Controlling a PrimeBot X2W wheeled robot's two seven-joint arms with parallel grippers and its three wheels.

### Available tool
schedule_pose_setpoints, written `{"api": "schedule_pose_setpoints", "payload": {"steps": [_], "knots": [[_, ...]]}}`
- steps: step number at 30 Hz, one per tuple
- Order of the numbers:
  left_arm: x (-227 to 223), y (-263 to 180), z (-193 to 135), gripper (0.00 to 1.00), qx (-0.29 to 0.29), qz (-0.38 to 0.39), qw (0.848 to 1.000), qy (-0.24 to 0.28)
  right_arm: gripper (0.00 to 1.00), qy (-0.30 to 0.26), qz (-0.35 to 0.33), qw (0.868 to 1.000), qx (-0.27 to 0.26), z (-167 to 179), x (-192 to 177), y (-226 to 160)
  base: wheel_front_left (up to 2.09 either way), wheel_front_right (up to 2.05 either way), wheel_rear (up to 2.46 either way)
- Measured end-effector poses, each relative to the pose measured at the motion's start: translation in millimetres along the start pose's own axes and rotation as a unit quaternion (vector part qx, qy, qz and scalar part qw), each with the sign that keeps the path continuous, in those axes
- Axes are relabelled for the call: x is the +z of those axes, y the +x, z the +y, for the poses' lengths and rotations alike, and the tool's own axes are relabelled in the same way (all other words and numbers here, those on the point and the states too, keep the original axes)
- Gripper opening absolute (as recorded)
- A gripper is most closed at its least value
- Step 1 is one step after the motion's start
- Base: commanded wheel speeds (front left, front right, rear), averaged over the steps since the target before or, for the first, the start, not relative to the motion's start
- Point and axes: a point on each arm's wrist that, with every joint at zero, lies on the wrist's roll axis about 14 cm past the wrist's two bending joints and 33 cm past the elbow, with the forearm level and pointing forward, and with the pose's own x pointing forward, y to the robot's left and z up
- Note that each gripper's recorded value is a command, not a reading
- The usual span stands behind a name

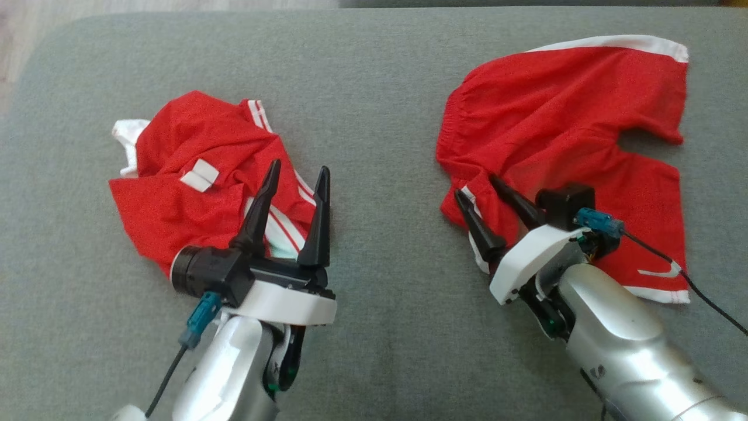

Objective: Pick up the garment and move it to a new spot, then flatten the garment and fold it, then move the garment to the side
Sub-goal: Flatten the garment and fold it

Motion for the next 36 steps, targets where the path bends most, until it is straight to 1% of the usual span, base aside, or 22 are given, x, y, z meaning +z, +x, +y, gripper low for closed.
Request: {"api": "schedule_pose_setpoints", "payload": {"steps": [5, 9, 12, 14, 15, 16, 18, 22, 24, 25, 26, 28, 32, 36], "knots": [[2.0, 3.3, -8.3, 1.0, -0.012, -0.003, 1.0, -0.001, 1.0, -0.007, -0.037, 0.999, -0.025, -12.6, 17.0, -7.6, 0.0, 0.0, 0.0], [5.7, 7.5, -16.3, 1.0, -0.024, -0.009, 1.0, -0.004, 1.0, -0.014, -0.098, 0.994, -0.052, -28.0, 51.5, -21.2, 0.0, 0.0, 0.0], [8.4, 10.7, -24.3, 1.0, -0.035, -0.014, 0.999, -0.005, 1.0, -0.023, -0.158, 0.983, -0.091, -50.3, 85.1, -43.2, 0.0, 0.0, 0.0], [8.7, 12.3, -30.5, 1.0, -0.044, -0.015, 0.999, -0.007, 1.0, -0.023, -0.199, 0.971, -0.132, -71.1, 102.6, -68.1, 0.0, 0.0, 0.0], [8.0, 12.5, -33.7, 1.0, -0.048, -0.014, 0.999, -0.008, 1.0, -0.031, -0.209, 0.965, -0.152, -79.5, 104.9, -81.2, 0.0, 0.0, 0.0], [8.0, 12.5, -33.7, 1.0, -0.048, -0.014, 0.999, -0.008, 1.0, -0.031, -0.209, 0.965, -0.152, -79.5, 104.9, -81.2, 0.0, 0.0, 0.0], [5.5, 12.3, -40.0, 1.0, -0.056, -0.011, 0.998, -0.01, 1.0, -0.043, -0.214, 0.957, -0.19, -91.8, 97.3, -106.4, 0.0, 0.0, 0.0], [5.6, 14.7, -50.2, 1.0, -0.071, -0.011, 0.997, -0.012, 1.0, -0.029, -0.209, 0.938, -0.274, -111.2, 67.8, -154.8, 0.0, 0.0, 0.0], [5.2, 15.5, -54.8, 1.0, -0.079, -0.01, 0.997, -0.014, 1.0, -0.016, -0.206, 0.929, -0.307, -118.3, 54.8, -175.0, 0.0, 0.0, 0.0], [4.7, 15.9, -56.1, 1.0, -0.081, -0.01, 0.997, -0.014, 1.0, -0.014, -0.2, 0.927, -0.316, -119.0, 47.9, -181.3, 0.0, 0.0, 0.0], [3.5, 16.6, -58.0, 1.0, -0.084, -0.008, 0.996, -0.014, 1.0, -0.009, -0.183, 0.928, -0.325, -117.0, 32.1, -188.2, 0.0, 0.0, 0.0], [1.3, 17.2, -59.0, 1.0, -0.085, -0.005, 0.996, -0.015, 1.0, -0.004, -0.172, 0.929, -0.328, -113.8, 22.1, -190.4, 0.0, 0.0, 0.0], [-2.5, 18.6, -59.9, 1.0, -0.088, -0.001, 0.996, -0.016, 1.0, 0.007, -0.178, 0.927, -0.329, -114.2, 22.6, -191.7, 0.0, 0.0, 0.0], [-4.2, 19.4, -59.9, 1.0, -0.089, 0.001, 0.996, -0.012, 1.0, 0.007, -0.172, 0.928, -0.329, -114.1, 19.3, -190.5, 0.0, 0.0, 0.0]]}}
